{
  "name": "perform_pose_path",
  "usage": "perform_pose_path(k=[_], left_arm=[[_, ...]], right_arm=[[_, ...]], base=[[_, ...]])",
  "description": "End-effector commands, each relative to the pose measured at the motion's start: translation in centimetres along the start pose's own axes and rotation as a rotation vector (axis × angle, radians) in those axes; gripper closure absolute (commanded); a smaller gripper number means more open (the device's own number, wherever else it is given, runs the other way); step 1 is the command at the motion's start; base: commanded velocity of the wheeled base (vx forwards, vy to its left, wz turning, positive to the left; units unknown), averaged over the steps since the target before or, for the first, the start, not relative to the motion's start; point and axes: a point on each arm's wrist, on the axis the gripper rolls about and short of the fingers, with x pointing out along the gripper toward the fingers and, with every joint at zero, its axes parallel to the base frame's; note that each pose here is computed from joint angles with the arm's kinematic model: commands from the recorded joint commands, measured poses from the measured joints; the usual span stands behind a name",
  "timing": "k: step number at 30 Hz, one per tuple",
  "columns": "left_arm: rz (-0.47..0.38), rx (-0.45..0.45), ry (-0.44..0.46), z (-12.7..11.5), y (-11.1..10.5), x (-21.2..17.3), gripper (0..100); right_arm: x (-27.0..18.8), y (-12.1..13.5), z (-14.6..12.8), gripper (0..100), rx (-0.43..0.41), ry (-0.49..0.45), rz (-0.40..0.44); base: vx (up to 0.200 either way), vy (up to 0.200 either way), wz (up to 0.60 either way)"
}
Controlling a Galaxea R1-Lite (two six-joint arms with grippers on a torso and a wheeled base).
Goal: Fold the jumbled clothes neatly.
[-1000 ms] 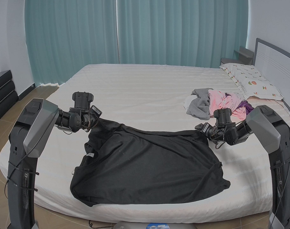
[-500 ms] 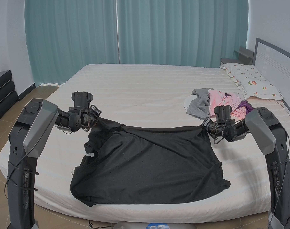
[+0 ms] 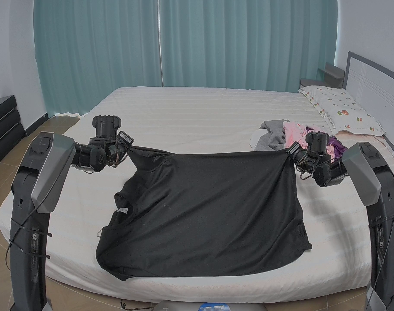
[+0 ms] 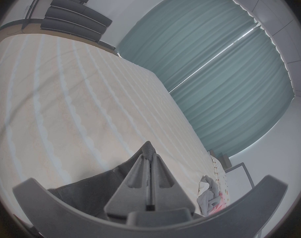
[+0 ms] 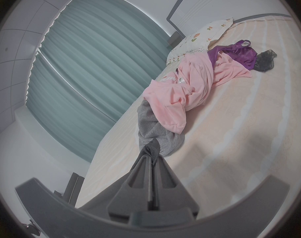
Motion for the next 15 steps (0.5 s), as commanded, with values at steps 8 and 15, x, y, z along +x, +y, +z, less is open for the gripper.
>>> perform_pose_path(k=[8,15], left_arm=[[0.007,0.0,-0.004,-0.6,0.8,1.4,100],[0.031,0.007,0.018,-1.8,1.7,2.3,100]], right_arm=[[0.8,-1.1,-1.9,100,-0.029,0.02,-0.031],[1.2,-1.9,-3.4,100,-0.058,0.048,-0.054]], base=[[0.0,0.0,0.0],[0.0,0.0,0.0]])
